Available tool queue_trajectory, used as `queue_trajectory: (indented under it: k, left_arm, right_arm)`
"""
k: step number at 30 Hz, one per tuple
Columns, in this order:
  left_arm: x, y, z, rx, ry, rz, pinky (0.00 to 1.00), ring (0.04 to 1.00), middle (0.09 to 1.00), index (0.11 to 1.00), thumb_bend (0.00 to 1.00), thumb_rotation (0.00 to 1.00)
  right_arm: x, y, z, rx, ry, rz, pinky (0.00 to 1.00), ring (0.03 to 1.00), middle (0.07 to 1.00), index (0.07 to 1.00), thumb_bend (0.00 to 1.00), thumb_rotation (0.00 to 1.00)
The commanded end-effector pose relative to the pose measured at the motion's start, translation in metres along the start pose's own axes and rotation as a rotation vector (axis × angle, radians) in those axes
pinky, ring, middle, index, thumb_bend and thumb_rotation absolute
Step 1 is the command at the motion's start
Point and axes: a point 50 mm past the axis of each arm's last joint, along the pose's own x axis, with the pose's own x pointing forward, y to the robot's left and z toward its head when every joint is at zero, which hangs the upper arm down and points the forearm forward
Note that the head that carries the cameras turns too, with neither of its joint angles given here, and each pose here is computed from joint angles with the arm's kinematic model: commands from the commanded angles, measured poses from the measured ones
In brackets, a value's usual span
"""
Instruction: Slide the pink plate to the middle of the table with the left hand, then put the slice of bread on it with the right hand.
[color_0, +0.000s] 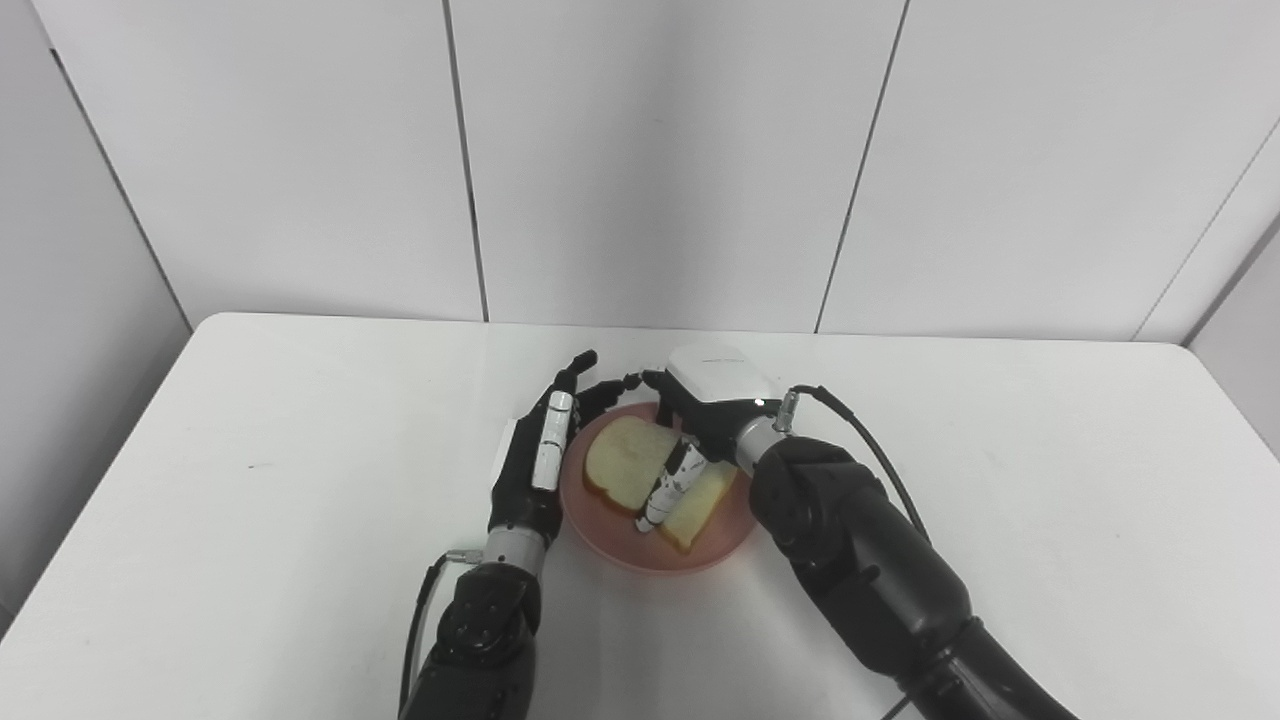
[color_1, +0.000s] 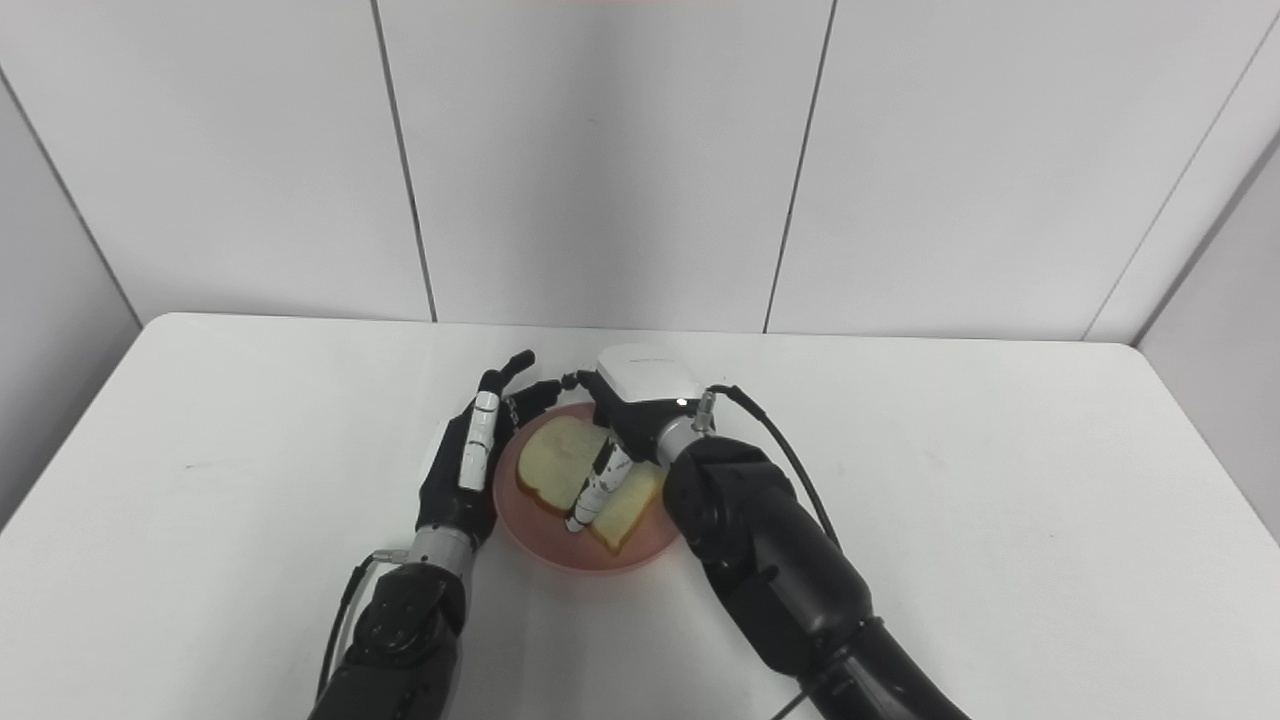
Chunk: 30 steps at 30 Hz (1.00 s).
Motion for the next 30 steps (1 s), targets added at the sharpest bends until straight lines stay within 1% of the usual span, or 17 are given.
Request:
queue_trajectory:
  k: [1, 4, 5, 6, 7, 8, 10, 15, 19, 21, 23, 25, 29, 30]
  left_arm:
    - [-0.016, 0.001, -0.024, -0.013, 0.107, 0.017, 0.84, 0.795, 0.734, 0.833, 0.72, 1.0]
    - [-0.016, 0.002, -0.024, -0.006, 0.107, 0.015, 0.83, 0.805, 0.751, 0.84, 0.72, 1.0]
    - [-0.016, 0.002, -0.024, -0.005, 0.106, 0.014, 0.82, 0.805, 0.751, 0.843, 0.72, 1.0]
    - [-0.016, 0.002, -0.025, -0.004, 0.107, 0.014, 0.82, 0.805, 0.752, 0.844, 0.72, 1.0]
    - [-0.016, 0.002, -0.025, -0.003, 0.107, 0.014, 0.81, 0.803, 0.749, 0.843, 0.73, 1.0]
    - [-0.016, 0.002, -0.025, -0.004, 0.108, 0.013, 0.81, 0.801, 0.748, 0.843, 0.73, 1.0]
    - [-0.016, 0.003, -0.026, -0.006, 0.111, 0.01, 0.81, 0.8, 0.749, 0.846, 0.74, 1.0]
    - [-0.016, 0.004, -0.026, -0.002, 0.118, 0.008, 0.82, 0.8, 0.752, 0.848, 0.72, 1.0]
    - [-0.017, 0.004, -0.027, 0.004, 0.117, 0.006, 0.82, 0.797, 0.756, 0.849, 0.72, 1.0]
    - [-0.018, 0.004, -0.028, 0.003, 0.119, 0.002, 0.82, 0.792, 0.754, 0.852, 0.72, 1.0]
    - [-0.018, 0.004, -0.028, 0.0, 0.12, 0.0, 0.83, 0.793, 0.754, 0.855, 0.73, 1.0]
    - [-0.019, 0.003, -0.029, 0.004, 0.125, 0.0, 0.85, 0.81, 0.756, 0.857, 0.73, 1.0]
    - [-0.019, 0.002, -0.03, -0.005, 0.129, -0.002, 0.86, 0.813, 0.756, 0.854, 0.73, 1.0]
    - [-0.019, 0.002, -0.03, -0.004, 0.128, -0.004, 0.87, 0.814, 0.757, 0.853, 0.73, 1.0]
  right_arm:
    - [0.001, -0.019, 0.007, -0.031, -0.057, -0.075, 0.22, 0.323, 0.483, 0.808, 0.89, 0.23]
    - [0.0, -0.017, 0.005, -0.064, -0.057, -0.062, 0.26, 0.376, 0.518, 0.801, 0.93, 0.25]
    - [-0.001, -0.017, 0.004, -0.075, -0.054, -0.055, 0.48, 0.565, 0.651, 0.802, 0.97, 0.28]
    - [-0.002, -0.016, 0.003, -0.081, -0.051, -0.053, 0.55, 0.63, 0.696, 0.802, 0.99, 0.28]
    - [-0.002, -0.015, 0.003, -0.084, -0.048, -0.053, 0.68, 0.721, 0.758, 0.802, 1.0, 0.29]
    - [-0.003, -0.014, 0.002, -0.086, -0.048, -0.055, 0.74, 0.771, 0.79, 0.801, 1.0, 0.29]
    - [-0.005, -0.014, 0.001, -0.088, -0.047, -0.054, 0.85, 0.852, 0.845, 0.806, 1.0, 0.3]
    - [-0.011, -0.02, 0.001, -0.091, -0.046, -0.026, 0.92, 0.914, 0.912, 0.845, 1.0, 0.31]
    - [-0.019, -0.024, 0.003, -0.117, -0.04, 0.012, 0.95, 0.946, 0.945, 0.868, 1.0, 0.35]
    - [-0.024, -0.026, 0.003, -0.116, -0.05, -0.014, 0.98, 0.956, 0.959, 0.885, 1.0, 0.37]
    - [-0.029, -0.029, 0.003, -0.112, -0.065, -0.046, 0.97, 0.964, 0.961, 0.891, 1.0, 0.35]
    - [-0.033, -0.032, 0.003, -0.106, -0.075, -0.064, 0.97, 0.993, 0.978, 0.908, 1.0, 0.36]
    - [-0.043, -0.04, 0.001, -0.091, -0.091, -0.092, 0.96, 0.994, 0.974, 0.908, 1.0, 0.36]
    - [-0.046, -0.042, 0.0, -0.081, -0.097, -0.101, 0.96, 0.993, 0.967, 0.902, 1.0, 0.35]
